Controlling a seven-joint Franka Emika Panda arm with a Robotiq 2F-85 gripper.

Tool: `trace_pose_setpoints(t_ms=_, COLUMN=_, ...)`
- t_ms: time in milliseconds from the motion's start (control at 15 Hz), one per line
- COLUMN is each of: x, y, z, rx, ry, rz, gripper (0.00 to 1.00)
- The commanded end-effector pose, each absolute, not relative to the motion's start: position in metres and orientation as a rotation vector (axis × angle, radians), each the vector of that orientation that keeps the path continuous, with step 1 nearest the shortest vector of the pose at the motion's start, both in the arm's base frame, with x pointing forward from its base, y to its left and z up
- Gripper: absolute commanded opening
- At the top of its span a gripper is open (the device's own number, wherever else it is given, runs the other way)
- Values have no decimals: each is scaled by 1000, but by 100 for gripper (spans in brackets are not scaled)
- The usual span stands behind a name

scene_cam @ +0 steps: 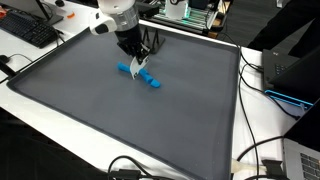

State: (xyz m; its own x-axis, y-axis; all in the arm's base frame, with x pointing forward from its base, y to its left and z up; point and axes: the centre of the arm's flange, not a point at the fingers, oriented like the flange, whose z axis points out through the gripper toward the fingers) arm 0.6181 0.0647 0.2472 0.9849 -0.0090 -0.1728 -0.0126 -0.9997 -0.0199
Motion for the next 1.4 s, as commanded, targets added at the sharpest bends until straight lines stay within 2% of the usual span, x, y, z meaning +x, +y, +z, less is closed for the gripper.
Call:
trace_pose_setpoints(t_ms=0, x=609, y=65, z=251, rx=-3076, ry=11, rz=327, gripper=1)
trace_pose_setpoints(t_ms=800, x=619, y=50, z=291, rx=-3121, ry=2, rz=175, gripper=1)
trace_pose_setpoints(t_ms=1333, x=627, y=33, z=286, rx=-3139, ry=11, rz=123, gripper=1)
